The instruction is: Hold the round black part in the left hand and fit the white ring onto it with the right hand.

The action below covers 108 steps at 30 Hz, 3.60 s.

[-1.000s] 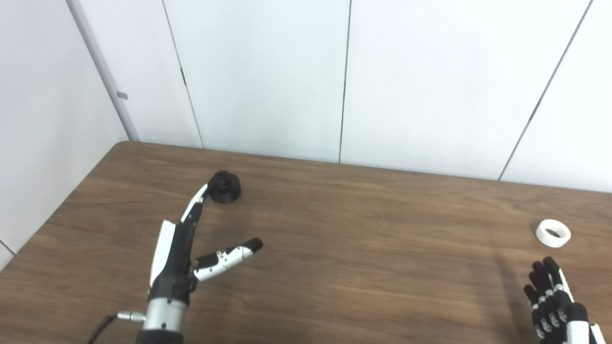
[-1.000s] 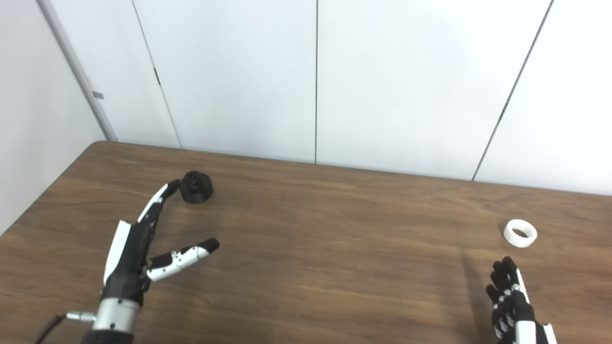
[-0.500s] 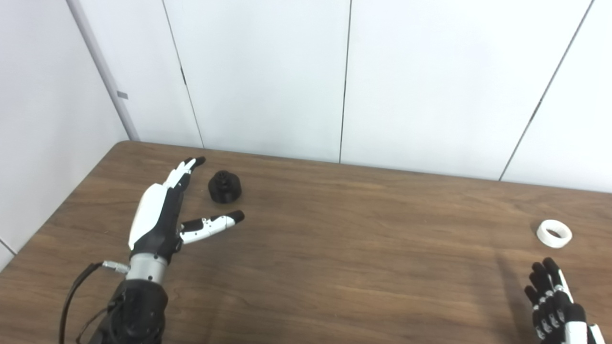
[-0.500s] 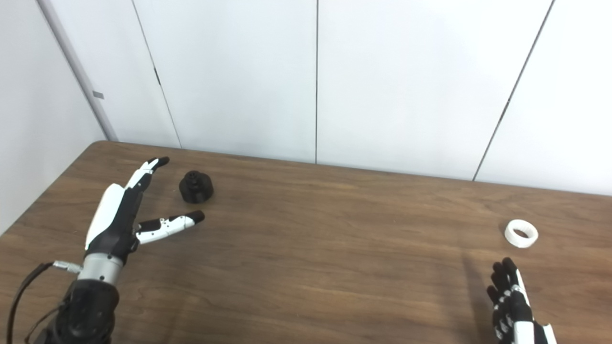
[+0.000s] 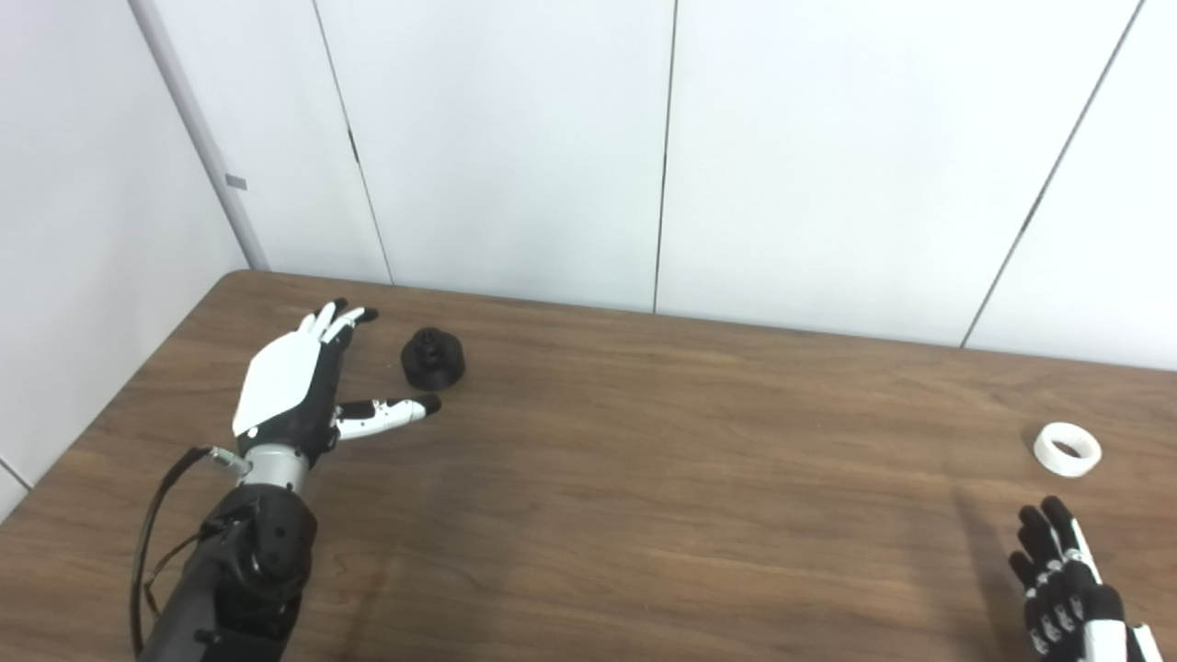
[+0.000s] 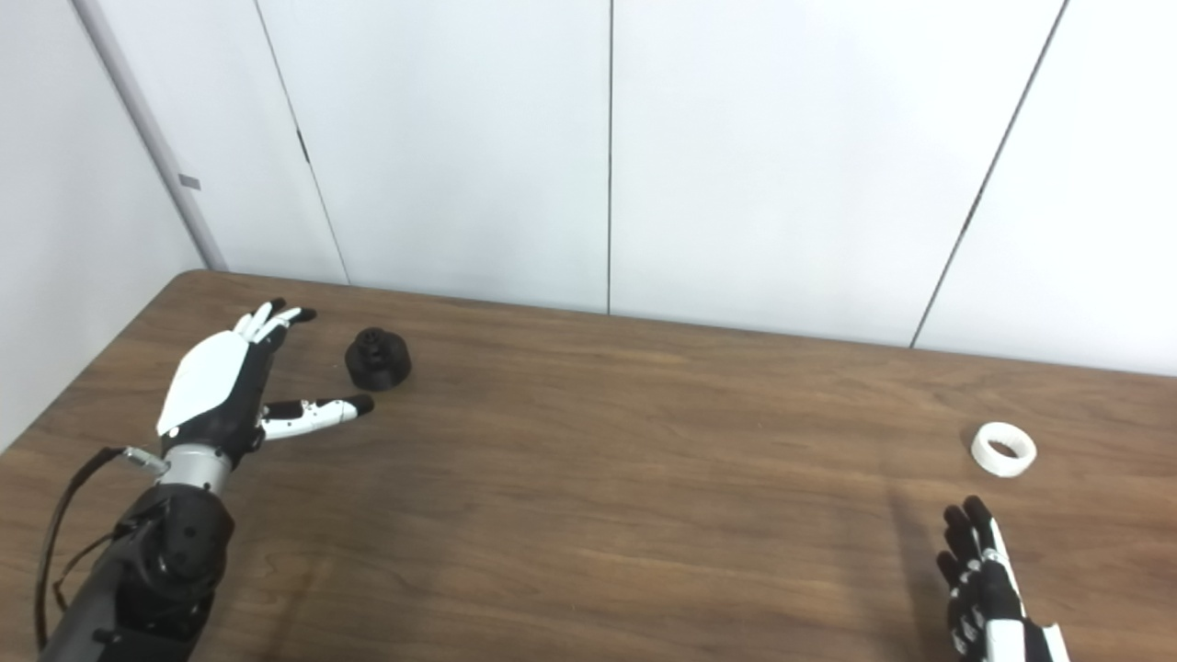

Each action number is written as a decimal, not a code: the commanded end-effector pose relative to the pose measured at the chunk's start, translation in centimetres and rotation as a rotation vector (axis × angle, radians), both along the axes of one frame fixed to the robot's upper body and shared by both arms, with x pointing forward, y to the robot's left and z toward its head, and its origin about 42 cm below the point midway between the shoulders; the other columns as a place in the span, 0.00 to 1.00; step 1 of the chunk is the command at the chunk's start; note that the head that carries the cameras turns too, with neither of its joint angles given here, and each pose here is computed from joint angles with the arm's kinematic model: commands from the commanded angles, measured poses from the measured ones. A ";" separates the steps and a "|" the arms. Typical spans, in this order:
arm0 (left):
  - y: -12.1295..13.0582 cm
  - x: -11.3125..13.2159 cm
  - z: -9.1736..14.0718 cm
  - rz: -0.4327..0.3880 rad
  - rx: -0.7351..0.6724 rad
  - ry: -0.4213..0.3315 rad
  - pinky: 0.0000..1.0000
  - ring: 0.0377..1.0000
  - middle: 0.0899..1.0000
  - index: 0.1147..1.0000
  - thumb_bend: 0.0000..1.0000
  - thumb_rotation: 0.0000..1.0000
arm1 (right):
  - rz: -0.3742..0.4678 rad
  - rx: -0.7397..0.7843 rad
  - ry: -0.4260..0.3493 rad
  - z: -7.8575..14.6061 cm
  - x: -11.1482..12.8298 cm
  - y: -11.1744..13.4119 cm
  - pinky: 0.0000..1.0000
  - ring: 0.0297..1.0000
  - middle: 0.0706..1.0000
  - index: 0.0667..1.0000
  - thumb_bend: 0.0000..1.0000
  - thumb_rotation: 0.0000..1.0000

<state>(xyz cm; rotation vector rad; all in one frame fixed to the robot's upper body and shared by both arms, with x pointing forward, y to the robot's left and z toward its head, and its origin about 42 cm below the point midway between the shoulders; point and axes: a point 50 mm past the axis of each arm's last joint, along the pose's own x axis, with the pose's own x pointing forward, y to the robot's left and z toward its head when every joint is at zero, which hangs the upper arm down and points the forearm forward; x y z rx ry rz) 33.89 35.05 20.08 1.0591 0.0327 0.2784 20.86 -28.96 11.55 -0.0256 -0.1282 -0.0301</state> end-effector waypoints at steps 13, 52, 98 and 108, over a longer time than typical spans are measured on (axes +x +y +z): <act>1.9 4.9 0.2 0.049 0.034 -0.016 1.00 1.00 0.98 0.85 0.95 0.47 | -0.021 0.005 0.106 -2.2 -3.5 -0.7 1.00 0.99 0.96 0.97 0.64 1.00; 1.2 9.8 -1.3 0.056 -0.080 0.055 1.00 1.00 0.96 0.84 0.96 0.41 | -0.023 -0.006 0.109 -2.8 -4.0 -1.2 1.00 0.97 0.96 0.96 0.65 0.98; 0.5 10.6 -3.2 0.059 -0.282 0.061 1.00 1.00 1.00 0.81 0.99 0.40 | -0.028 0.001 0.106 -2.8 -4.4 -1.5 0.98 0.95 0.94 0.96 0.64 0.94; 0.3 10.7 -4.8 0.069 -0.264 0.075 1.00 1.00 1.00 0.78 1.00 0.35 | -0.032 -0.001 0.112 -2.8 -4.5 -1.5 0.98 0.95 0.93 0.96 0.64 0.94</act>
